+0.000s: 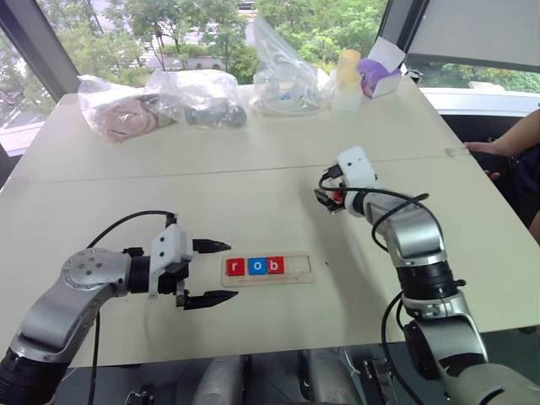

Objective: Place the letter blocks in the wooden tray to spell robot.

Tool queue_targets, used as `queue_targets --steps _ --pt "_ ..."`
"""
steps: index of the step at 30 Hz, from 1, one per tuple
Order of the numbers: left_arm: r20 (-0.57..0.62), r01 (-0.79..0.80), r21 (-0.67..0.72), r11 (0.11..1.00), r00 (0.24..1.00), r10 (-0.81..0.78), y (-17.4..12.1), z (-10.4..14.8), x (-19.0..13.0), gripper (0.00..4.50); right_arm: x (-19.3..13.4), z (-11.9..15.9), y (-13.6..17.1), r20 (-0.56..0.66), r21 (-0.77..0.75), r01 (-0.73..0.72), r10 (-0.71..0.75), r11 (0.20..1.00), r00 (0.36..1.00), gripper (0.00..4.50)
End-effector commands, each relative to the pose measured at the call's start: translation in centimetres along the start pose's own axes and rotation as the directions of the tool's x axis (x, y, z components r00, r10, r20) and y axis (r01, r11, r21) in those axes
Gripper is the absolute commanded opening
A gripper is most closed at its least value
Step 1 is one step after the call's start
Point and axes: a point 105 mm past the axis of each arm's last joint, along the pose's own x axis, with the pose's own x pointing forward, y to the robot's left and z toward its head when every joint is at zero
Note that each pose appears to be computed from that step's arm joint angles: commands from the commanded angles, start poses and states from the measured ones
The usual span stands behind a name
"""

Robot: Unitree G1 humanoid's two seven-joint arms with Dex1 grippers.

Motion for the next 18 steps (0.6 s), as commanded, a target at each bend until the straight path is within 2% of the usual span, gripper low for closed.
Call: queue_targets --steps 1,8,18 --pt "0.005 -0.006 0.022 1.000 1.000 0.006 0.1 0.6 -0.1 4.50 -0.3 0.2 -0.2 0.025 0.022 0.070 -0.070 0.997 0.997 4.47" --pt "0.006 -0.011 0.021 1.000 1.000 0.011 -0.1 0.7 0.0 4.50 0.4 -0.8 -0.7 -0.002 0.070 0.122 -0.122 0.990 0.992 4.47" --pt "0.006 -0.022 0.022 1.000 1.000 0.021 -0.2 0.7 0.1 4.50 1.5 -2.2 -0.7 -0.120 0.326 0.130 -0.096 0.936 0.988 4.47"
